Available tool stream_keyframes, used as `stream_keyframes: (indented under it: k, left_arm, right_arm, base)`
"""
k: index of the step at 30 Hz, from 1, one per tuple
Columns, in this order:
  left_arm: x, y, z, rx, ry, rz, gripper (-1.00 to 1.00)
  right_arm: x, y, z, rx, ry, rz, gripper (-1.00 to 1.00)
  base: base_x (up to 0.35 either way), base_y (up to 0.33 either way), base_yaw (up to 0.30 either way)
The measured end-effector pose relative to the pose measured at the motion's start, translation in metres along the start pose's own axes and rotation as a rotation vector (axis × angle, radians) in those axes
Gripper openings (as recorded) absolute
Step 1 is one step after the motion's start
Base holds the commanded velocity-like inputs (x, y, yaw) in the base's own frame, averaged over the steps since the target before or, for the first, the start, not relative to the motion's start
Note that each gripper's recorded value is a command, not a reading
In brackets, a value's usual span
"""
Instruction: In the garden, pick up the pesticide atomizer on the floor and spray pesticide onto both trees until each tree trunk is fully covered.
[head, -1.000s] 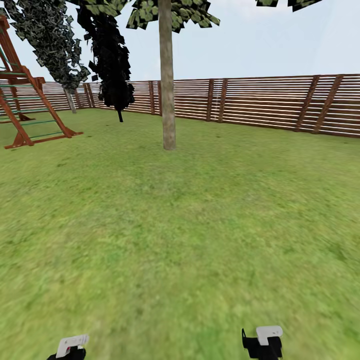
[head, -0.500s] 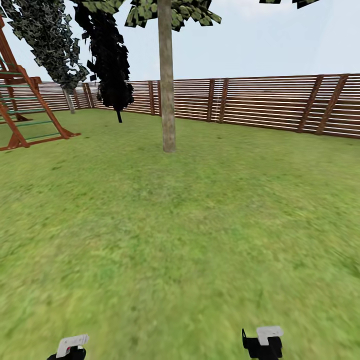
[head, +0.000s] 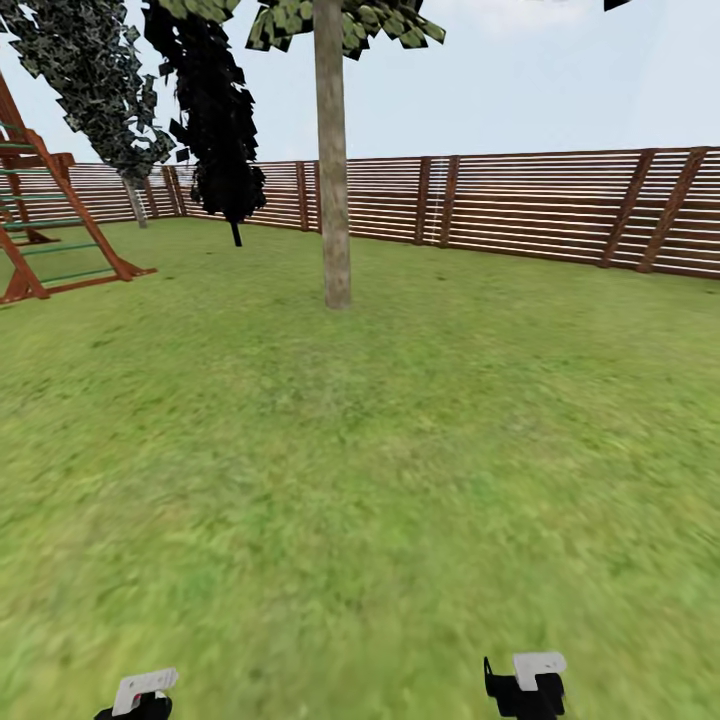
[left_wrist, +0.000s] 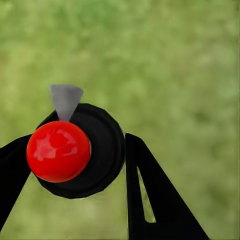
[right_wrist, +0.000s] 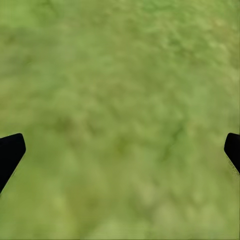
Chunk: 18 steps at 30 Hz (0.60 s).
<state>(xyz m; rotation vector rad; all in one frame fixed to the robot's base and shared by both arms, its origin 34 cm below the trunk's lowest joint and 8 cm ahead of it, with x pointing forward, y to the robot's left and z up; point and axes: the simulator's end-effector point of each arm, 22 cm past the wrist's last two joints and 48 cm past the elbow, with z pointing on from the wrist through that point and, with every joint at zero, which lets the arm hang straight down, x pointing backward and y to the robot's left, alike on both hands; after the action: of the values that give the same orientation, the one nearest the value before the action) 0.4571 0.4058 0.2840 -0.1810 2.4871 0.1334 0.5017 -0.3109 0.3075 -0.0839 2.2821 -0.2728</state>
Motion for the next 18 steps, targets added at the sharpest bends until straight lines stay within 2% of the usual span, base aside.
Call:
stream_keyframes:
  k: [18]
  left_arm:
    - [0.0000,0.0000,0.0000,0.000,0.000,0.000,-1.00]
  right_arm:
    - [-0.0001,0.0013,-0.0001,-0.003,0.000,-0.002,1.00]
  base:
    - [0.340,0.000,0.000]
